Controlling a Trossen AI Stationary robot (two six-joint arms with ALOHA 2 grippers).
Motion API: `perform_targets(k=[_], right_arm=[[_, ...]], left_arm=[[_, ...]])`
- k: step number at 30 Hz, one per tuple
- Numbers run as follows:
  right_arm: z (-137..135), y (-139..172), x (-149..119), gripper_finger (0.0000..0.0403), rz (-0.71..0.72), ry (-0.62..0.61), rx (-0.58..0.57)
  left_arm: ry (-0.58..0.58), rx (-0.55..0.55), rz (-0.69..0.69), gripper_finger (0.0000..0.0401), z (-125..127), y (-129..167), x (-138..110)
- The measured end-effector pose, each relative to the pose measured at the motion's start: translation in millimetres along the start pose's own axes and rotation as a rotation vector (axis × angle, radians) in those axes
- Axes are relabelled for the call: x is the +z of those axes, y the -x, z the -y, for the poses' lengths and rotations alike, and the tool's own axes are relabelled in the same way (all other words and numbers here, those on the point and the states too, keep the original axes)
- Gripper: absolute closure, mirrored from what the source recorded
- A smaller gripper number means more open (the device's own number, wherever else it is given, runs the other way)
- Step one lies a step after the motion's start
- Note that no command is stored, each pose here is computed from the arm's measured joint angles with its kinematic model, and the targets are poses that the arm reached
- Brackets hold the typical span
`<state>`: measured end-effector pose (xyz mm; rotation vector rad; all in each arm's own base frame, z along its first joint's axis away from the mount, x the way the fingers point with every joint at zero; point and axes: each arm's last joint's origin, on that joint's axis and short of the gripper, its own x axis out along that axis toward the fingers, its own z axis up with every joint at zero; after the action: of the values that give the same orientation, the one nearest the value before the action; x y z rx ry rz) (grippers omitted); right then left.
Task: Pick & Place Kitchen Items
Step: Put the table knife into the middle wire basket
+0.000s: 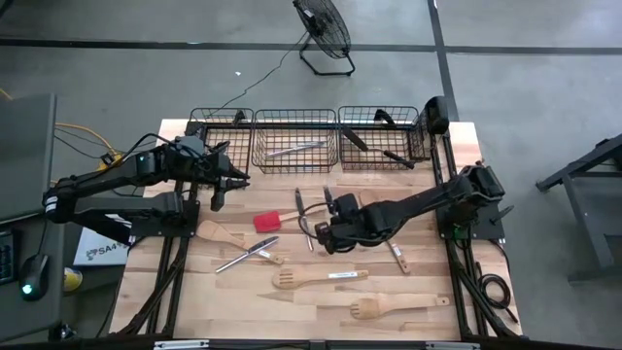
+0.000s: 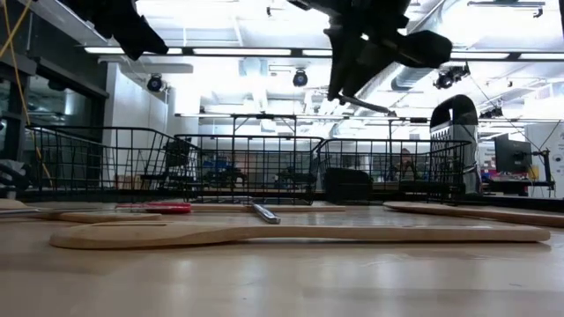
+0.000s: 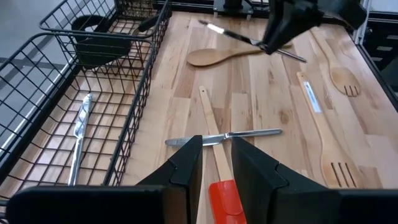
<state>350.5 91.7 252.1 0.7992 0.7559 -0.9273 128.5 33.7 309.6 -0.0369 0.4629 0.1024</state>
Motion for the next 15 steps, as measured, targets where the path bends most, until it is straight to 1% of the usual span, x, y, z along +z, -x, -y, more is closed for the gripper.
perform_targets(k=[6,9,15], right_arm=[[2,1,18,0.0372,0.134,0.021,-0.005],[2,-3,25,0.0372,0.163,0.037,-0.017],[0,-10,40,0.0372,0.215,0.054,-0.003]], left_arm=[[-0.001,0.001,0.005,0.0315,0,0,1],[-0.001,0.001,0.006,0.0315,0,0,1],[-0.001,0.004,0.006,0.0315,0,0,1]])
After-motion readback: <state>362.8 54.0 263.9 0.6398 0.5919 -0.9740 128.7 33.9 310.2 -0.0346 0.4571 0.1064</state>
